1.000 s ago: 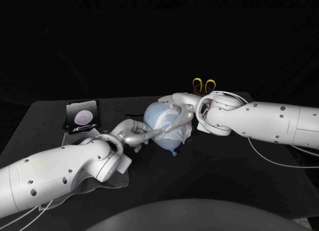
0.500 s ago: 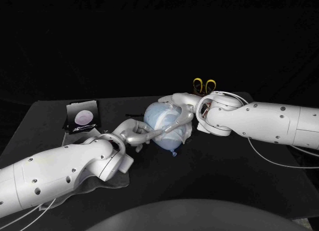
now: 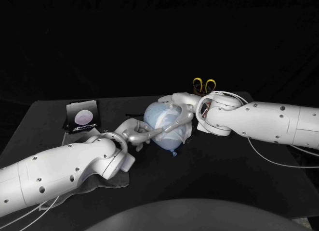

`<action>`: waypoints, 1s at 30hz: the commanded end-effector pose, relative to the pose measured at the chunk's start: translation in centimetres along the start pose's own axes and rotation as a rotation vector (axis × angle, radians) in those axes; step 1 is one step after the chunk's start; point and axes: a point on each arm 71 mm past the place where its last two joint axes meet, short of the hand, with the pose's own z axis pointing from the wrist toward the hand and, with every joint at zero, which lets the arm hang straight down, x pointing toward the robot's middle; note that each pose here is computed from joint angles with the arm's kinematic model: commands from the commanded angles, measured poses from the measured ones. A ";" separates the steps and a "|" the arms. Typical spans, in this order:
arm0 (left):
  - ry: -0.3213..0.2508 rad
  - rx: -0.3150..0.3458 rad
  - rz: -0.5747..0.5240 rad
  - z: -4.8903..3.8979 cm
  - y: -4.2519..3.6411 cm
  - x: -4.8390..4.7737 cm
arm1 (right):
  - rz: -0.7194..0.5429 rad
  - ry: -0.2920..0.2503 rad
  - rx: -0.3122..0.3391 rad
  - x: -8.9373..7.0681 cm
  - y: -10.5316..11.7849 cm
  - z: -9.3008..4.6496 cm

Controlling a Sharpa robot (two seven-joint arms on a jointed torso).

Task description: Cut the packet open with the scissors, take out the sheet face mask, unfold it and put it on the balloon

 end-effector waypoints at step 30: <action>-0.027 -0.006 0.002 0.03 -0.38 0.19 | -0.003 0.080 0.022 1.6 -0.2 -0.1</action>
